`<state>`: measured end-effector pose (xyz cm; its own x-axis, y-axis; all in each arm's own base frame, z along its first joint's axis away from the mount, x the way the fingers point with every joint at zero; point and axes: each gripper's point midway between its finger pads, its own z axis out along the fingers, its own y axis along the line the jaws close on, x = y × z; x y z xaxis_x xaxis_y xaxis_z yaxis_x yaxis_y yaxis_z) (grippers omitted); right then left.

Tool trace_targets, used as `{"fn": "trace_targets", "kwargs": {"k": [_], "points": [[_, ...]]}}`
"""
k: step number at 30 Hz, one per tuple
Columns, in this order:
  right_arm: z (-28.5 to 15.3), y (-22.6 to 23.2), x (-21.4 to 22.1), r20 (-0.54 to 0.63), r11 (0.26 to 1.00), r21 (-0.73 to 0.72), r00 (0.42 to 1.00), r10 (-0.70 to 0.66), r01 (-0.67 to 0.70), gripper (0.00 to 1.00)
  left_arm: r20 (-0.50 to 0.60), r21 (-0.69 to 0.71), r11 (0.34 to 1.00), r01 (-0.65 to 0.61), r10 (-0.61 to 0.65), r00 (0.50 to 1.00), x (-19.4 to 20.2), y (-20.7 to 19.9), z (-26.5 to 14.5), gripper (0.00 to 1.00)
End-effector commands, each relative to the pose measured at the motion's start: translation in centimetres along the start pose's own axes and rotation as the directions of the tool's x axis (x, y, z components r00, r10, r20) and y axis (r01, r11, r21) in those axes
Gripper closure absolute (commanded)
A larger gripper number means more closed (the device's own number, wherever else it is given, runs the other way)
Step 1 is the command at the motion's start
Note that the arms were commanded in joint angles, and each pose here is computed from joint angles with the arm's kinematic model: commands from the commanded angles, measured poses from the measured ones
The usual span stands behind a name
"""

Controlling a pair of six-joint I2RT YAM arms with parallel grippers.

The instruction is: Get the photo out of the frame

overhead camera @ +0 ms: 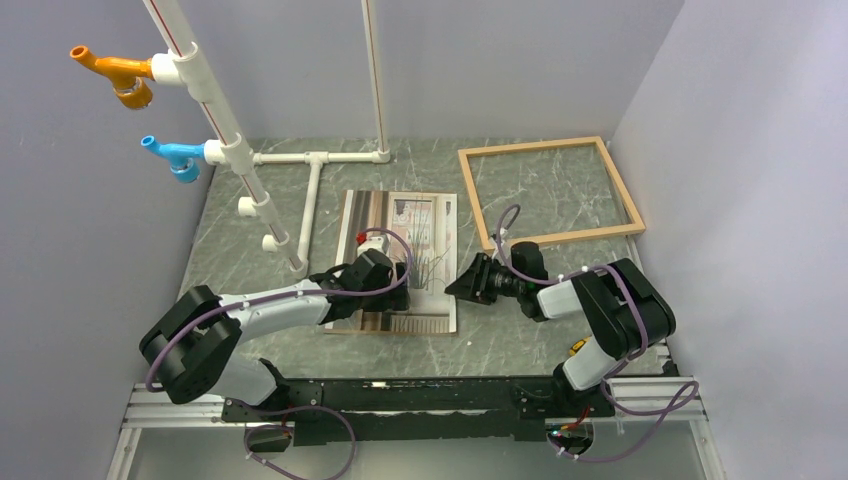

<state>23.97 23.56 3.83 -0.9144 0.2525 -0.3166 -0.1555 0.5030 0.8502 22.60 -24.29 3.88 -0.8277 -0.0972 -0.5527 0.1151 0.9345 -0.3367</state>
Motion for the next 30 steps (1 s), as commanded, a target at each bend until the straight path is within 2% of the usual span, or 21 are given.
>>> {"fn": "trace_targets", "kwargs": {"k": [1,7,10,14,21,30], "points": [[-0.1,0.7,0.8,-0.014,0.999,-0.036,1.0,-0.004,0.003,0.59,-0.055,0.004,1.0,-0.001,0.001,0.998,1.6,-0.1,-0.2,0.01],[-0.4,-0.4,1.3,-0.007,1.0,0.01,1.0,0.006,-0.006,0.68,-0.048,0.009,1.0,-0.006,0.006,0.999,1.4,-0.3,-0.5,0.01],[-0.3,-1.0,1.3,-0.007,0.999,0.037,1.0,0.001,-0.001,0.83,-0.039,0.027,1.0,-0.007,0.009,0.999,1.1,-0.7,-0.7,0.01],[-0.6,0.5,0.9,-0.006,0.999,-0.018,0.999,-0.032,0.032,1.0,-0.021,0.068,0.997,-0.025,0.027,0.999,0.2,-1.8,-2.0,0.01],[-2.2,4.6,-0.2,0.02,0.988,-0.105,0.994,-0.108,0.11,1.0,0.053,0.204,0.976,-0.072,0.062,0.997,-2.3,-4.3,-6.5,0.01],[-4.1,8.0,-1.4,0.062,0.969,-0.161,0.982,-0.179,0.187,1.0,0.108,0.223,0.972,-0.072,0.049,0.993,-4.2,-4.6,-10.3,0.01]]}}
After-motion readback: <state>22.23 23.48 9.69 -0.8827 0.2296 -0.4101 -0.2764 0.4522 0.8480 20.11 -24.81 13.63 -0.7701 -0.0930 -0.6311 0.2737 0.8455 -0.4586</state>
